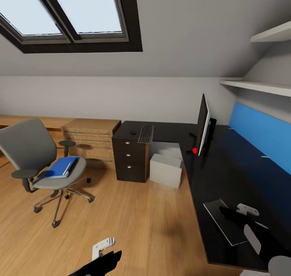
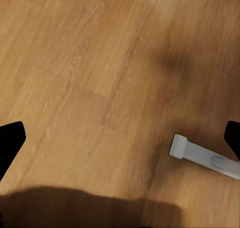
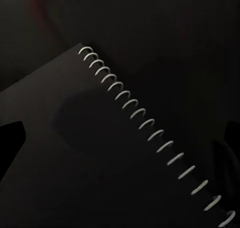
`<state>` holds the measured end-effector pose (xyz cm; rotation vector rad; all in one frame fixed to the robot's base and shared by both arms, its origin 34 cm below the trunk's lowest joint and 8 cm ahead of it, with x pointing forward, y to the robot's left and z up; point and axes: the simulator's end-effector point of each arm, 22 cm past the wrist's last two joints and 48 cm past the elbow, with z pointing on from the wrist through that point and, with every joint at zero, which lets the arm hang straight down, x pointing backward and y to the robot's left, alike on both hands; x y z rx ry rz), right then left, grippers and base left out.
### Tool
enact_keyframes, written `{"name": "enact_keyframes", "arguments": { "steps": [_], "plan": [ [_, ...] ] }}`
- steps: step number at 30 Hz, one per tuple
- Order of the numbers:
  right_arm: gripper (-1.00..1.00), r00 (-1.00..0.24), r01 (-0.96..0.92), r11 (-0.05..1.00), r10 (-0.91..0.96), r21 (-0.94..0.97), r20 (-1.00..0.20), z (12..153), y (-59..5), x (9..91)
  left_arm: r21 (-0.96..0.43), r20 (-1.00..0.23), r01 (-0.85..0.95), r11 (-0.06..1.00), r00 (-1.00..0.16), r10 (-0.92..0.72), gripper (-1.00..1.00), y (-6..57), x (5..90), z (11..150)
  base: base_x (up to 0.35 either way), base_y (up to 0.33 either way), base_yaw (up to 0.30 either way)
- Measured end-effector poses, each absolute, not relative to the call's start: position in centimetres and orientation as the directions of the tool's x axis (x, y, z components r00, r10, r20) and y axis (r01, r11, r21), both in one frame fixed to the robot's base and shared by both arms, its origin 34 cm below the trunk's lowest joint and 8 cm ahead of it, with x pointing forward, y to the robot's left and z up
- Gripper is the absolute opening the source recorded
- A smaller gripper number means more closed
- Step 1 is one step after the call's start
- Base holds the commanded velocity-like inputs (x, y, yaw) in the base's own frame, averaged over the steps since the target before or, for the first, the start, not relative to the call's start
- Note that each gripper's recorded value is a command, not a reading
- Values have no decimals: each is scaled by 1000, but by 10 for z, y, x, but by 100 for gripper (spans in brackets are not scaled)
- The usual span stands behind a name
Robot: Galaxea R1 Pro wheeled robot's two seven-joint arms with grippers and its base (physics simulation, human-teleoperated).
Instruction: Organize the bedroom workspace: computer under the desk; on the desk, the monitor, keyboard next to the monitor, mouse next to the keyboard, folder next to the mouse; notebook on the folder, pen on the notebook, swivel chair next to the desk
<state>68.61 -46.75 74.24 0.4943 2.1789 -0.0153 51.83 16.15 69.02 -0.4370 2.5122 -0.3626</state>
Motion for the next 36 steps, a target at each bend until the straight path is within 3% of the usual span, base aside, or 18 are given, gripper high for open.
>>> {"name": "enact_keyframes", "arguments": {
  "steps": [22, 36],
  "plan": [
    [100, -537, 349, 923, 339, 163, -772, 743, -465, 687, -343, -482, -231, 910, -788, -382, 100, 163, 519, 691, 151, 29, 0],
    [100, -539, 350, 923, 338, 160, -771, 742, -465, 687, -344, -482, -231, 910, -789, -382, 100, 162, 519, 690, 19, 0, 0]
  ]
}}
